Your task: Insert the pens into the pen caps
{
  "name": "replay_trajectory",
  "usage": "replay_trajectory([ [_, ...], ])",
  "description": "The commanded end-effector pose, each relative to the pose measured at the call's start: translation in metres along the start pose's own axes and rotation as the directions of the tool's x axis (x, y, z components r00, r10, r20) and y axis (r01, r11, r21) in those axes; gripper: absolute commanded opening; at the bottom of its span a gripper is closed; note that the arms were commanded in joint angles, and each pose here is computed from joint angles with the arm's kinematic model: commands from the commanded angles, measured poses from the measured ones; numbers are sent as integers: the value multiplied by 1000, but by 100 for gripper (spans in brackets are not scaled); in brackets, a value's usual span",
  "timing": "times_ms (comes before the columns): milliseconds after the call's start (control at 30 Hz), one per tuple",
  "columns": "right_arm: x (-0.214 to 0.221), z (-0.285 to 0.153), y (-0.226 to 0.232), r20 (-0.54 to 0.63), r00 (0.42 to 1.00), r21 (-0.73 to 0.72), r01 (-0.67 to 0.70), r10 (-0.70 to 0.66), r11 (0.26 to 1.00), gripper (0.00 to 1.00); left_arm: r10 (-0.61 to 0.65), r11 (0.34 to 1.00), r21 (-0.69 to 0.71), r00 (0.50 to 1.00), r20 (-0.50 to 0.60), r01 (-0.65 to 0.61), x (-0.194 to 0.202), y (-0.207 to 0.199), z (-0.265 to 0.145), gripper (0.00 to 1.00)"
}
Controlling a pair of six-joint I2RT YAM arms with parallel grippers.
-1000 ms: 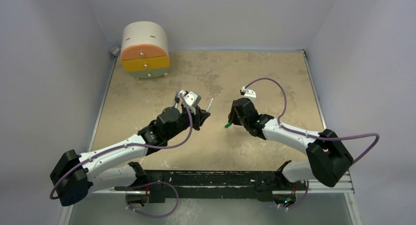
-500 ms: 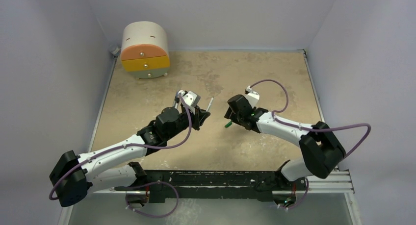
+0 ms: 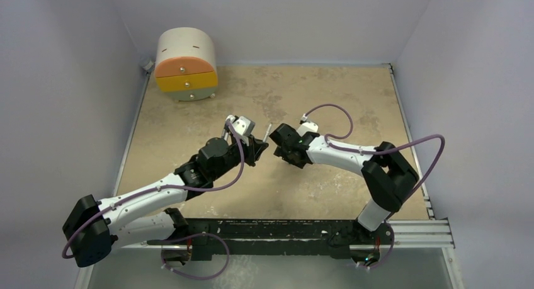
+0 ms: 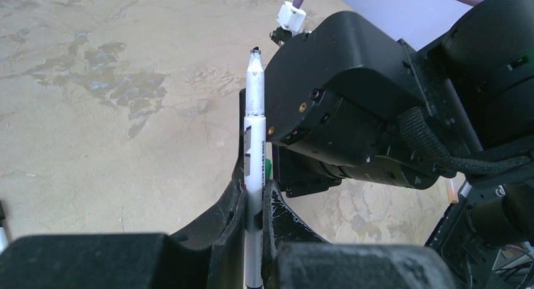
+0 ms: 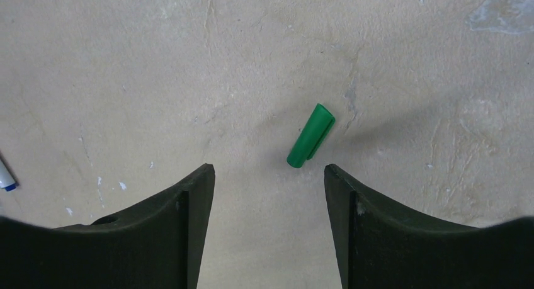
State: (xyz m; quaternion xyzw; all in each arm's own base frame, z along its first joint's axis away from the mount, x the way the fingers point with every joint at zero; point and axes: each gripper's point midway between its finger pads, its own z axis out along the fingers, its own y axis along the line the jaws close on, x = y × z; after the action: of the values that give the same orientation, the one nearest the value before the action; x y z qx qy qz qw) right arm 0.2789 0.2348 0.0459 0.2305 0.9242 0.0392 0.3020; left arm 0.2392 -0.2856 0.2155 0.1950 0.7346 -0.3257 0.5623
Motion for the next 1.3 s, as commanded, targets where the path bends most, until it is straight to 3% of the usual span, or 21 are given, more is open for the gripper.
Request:
replay_trajectory([
  [0, -10, -14, -8, 30, 998, 19, -55, 54, 998, 66, -16, 999, 41, 999, 44, 14, -11, -10, -1, 0],
  [867, -3, 26, -33, -40, 999, 108, -24, 28, 994, 57, -47, 996, 76, 995, 92, 40, -28, -18, -12, 0],
  [1167, 7, 35, -37, -71, 997, 141, 12, -2, 990, 38, -45, 997, 73, 995, 94, 38, -28, -17, -13, 0],
  [1267, 10, 36, -37, -85, 996, 131, 47, -36, 990, 24, -43, 997, 74, 995, 95, 36, -29, -17, -13, 0],
])
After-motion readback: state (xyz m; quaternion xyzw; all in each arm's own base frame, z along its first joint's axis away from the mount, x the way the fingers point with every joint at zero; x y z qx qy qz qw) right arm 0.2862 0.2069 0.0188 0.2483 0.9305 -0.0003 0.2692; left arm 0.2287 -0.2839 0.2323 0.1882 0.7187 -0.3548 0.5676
